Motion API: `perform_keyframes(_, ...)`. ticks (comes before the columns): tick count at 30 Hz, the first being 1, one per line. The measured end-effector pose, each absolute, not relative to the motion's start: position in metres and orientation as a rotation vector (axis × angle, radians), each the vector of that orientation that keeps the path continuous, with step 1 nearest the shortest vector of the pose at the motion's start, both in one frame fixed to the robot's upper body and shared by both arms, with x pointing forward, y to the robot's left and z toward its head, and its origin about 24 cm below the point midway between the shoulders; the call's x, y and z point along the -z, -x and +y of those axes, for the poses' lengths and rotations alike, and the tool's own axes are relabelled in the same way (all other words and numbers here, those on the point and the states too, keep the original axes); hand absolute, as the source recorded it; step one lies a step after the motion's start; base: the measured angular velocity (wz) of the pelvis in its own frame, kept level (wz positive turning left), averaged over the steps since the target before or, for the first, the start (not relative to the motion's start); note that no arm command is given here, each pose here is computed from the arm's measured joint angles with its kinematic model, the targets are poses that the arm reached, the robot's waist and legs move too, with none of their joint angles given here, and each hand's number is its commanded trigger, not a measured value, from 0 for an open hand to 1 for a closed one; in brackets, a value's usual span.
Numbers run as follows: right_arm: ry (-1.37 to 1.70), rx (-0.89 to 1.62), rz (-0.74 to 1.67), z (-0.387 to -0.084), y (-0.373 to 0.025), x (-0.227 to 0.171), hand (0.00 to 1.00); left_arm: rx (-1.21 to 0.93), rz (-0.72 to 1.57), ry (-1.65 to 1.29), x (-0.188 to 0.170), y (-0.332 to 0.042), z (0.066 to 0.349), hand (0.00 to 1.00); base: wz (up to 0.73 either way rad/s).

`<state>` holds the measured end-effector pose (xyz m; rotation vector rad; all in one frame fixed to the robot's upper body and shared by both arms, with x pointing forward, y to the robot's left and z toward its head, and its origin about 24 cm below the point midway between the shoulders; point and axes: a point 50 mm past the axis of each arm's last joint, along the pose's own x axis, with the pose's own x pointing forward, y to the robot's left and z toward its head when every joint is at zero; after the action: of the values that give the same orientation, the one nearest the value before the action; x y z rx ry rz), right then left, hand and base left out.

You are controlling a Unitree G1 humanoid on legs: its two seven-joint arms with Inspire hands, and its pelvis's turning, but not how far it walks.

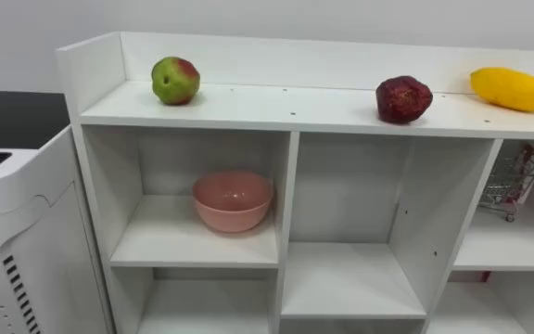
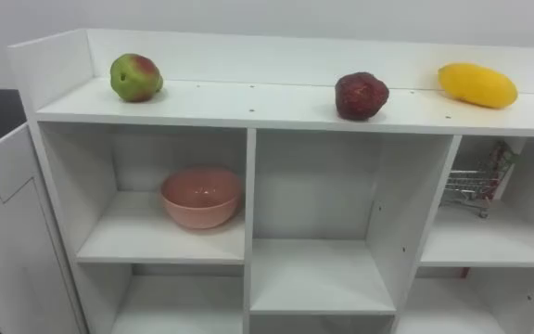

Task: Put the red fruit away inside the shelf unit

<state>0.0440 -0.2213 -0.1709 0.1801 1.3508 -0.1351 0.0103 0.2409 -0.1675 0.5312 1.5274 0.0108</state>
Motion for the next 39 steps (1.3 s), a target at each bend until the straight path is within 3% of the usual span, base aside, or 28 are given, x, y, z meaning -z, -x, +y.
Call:
perform_keyframes(10, -0.176, 0.147, 1.346, -0.221, -0.047, 0.171, 0.00, -0.010, 1.519, -0.528, 0.168, -0.011, 0.240, 0.00, 0.00)
perform_keyframes(22, -0.195, 0.405, 1.314, -0.230, -0.045, 0.170, 0.00, -0.062, 1.462, -0.539, 0.168, -0.017, 0.237, 0.00, 0.00)
perform_keyframes(30, -0.132, 0.585, 0.948, -0.257, -0.121, 0.135, 0.00, -0.123, 1.384, -0.528, 0.166, -0.025, 0.239, 0.00, -0.07)
perform_keyframes(33, -0.064, 0.597, 0.660, -0.262, -0.172, 0.093, 0.00, -0.131, 1.347, -0.545, 0.165, -0.031, 0.239, 0.00, -0.04)
perform_keyframes(39, 0.105, 0.597, 0.344, -0.259, -0.210, 0.033, 0.00, -0.126, 1.340, -0.556, 0.164, -0.030, 0.240, 0.00, -0.04)
